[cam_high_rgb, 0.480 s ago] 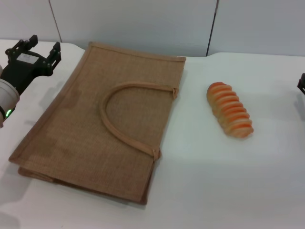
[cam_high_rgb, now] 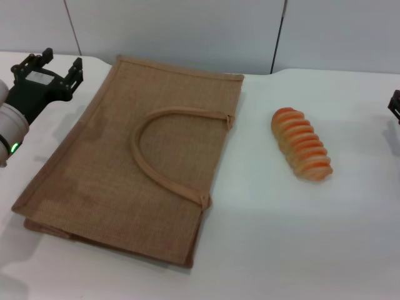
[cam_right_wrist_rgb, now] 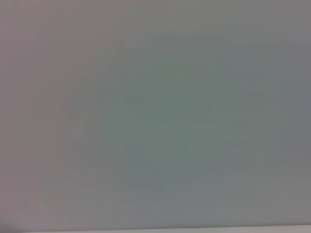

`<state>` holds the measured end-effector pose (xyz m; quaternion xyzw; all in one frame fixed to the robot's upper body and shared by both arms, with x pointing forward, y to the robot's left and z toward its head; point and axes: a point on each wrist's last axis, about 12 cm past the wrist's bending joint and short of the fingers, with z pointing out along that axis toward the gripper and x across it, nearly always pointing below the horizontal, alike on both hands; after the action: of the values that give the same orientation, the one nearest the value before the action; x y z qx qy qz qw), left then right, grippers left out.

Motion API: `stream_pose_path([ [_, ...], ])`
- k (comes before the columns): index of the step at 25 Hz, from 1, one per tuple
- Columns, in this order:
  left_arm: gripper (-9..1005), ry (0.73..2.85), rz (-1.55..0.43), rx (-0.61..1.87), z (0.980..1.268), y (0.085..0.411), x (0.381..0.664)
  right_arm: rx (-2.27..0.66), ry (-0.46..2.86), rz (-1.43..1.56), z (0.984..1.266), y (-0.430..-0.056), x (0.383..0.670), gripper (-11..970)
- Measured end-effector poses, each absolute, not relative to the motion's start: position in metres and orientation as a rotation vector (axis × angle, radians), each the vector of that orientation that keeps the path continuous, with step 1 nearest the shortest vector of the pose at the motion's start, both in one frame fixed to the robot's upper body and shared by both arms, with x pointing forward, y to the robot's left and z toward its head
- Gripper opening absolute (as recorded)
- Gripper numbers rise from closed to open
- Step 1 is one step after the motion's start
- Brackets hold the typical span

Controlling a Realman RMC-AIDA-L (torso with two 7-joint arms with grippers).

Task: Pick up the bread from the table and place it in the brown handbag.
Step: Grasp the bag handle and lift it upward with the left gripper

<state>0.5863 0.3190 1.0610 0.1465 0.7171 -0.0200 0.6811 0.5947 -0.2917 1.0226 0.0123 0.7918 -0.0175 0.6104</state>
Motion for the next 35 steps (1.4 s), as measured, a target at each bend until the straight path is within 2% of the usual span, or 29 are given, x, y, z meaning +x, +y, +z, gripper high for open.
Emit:
stream_pose_path([
  [11, 599, 1.653, -0.074, 0.317, 1.057, 0.313, 0.591, 0.036, 1.836, -0.043, 1.022, -0.295, 0.596, 864],
  [17, 595, 1.745, -0.172, 0.374, 1.059, 0.294, 0.602, 0.040, 1.857, -0.037, 1.020, -0.295, 0.594, 864],
  [23, 592, 1.791, -0.286, 0.489, 1.078, 0.275, 0.610, 0.025, 1.880, -0.039, 1.019, -0.293, 0.596, 864],
  [28, 590, 1.844, -0.320, 0.531, 1.091, 0.277, 0.613, 0.027, 1.880, -0.039, 1.019, -0.293, 0.597, 864],
  [35, 586, 1.933, -0.330, 0.563, 1.093, 0.281, 0.614, 0.028, 1.878, -0.038, 1.020, -0.293, 0.598, 864],
])
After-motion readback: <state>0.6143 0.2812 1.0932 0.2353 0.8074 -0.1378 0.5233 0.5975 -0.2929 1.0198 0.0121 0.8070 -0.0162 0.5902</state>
